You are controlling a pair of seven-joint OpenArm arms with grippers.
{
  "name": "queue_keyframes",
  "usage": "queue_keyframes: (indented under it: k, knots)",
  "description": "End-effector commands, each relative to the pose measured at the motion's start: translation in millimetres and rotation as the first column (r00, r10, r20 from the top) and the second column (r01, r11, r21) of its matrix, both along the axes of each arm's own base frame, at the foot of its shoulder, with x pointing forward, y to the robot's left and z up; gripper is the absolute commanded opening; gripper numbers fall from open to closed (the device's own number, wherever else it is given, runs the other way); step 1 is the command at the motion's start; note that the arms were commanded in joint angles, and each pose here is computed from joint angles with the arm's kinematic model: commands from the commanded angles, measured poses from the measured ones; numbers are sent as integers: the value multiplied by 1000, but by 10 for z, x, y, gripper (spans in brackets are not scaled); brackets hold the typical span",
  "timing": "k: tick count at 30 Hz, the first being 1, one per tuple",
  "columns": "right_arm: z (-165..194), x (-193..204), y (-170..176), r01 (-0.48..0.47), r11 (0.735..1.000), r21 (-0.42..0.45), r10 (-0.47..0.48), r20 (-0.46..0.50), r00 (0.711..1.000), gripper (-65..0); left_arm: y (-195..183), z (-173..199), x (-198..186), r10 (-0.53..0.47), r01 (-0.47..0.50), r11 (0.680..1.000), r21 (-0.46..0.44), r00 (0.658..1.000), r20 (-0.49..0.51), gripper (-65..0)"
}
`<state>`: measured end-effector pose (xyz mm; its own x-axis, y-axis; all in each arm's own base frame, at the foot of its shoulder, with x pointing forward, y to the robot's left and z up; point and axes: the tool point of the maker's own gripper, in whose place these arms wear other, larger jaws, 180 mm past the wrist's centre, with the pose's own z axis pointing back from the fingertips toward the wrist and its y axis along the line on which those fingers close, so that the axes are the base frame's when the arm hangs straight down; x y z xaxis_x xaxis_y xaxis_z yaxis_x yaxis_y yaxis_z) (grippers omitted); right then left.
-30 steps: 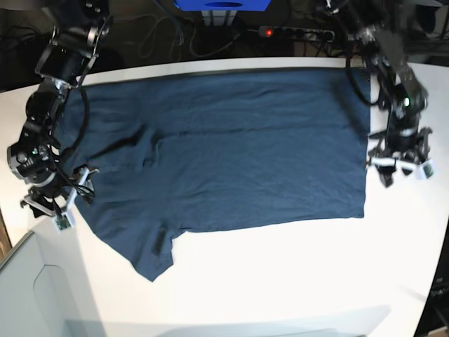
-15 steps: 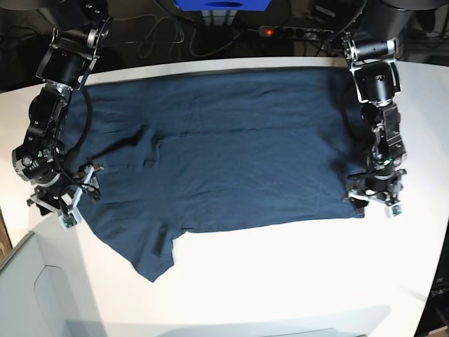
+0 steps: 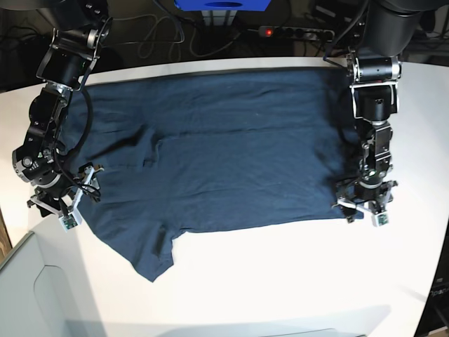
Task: Fold the T-shirt properly
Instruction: 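Release and move both grippers along the shirt sides toward the hem, then grasp the hem corners of the blue shirt with both grippers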
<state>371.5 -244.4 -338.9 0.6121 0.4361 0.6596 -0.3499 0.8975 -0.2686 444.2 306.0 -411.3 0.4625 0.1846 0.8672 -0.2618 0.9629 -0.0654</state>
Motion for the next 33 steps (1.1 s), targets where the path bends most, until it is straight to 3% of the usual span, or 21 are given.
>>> queue_keyframes:
  k: [1, 7, 14, 18, 23, 27, 33]
  knots:
    - [225, 147, -19, -8, 1000, 1, 8, 70, 997, -207, 14, 108, 90, -4, 4, 1000, -4, 1000, 18, -270]
    - [170, 283, -45, 4, 999, 36, -6, 49, 999, -207, 2, 111, 97, -6, 6, 1000, -3, 1000, 18, -288]
    - [114, 760, 90, -6, 979, 203, -8, 68, 998, -205, 13, 115, 96, -2, 2, 1000, -5, 1000, 20, -569]
    - [107, 1065, 252, -24, 938, 347, -18, 118, 993, -205, 15, 114, 95, -1, 1, 1000, -4, 1000, 19, -650]
    - [-15, 1357, 64, 97, 864, 494, -194, 149, 970, -205, 21, 93, 75, 2, -2, 1000, -3, 1000, 14, -650]
    - [-49, 1384, 98, 58, 880, 471, -164, 188, 968, -205, 20, 9, -3, 1, -1, 1000, -3, 1000, -4, -650]
    - [-263, 1308, -40, 121, 923, 366, -203, 197, 959, -205, 6, -56, -69, -4, 4, 1000, 0, 1000, -18, -650]
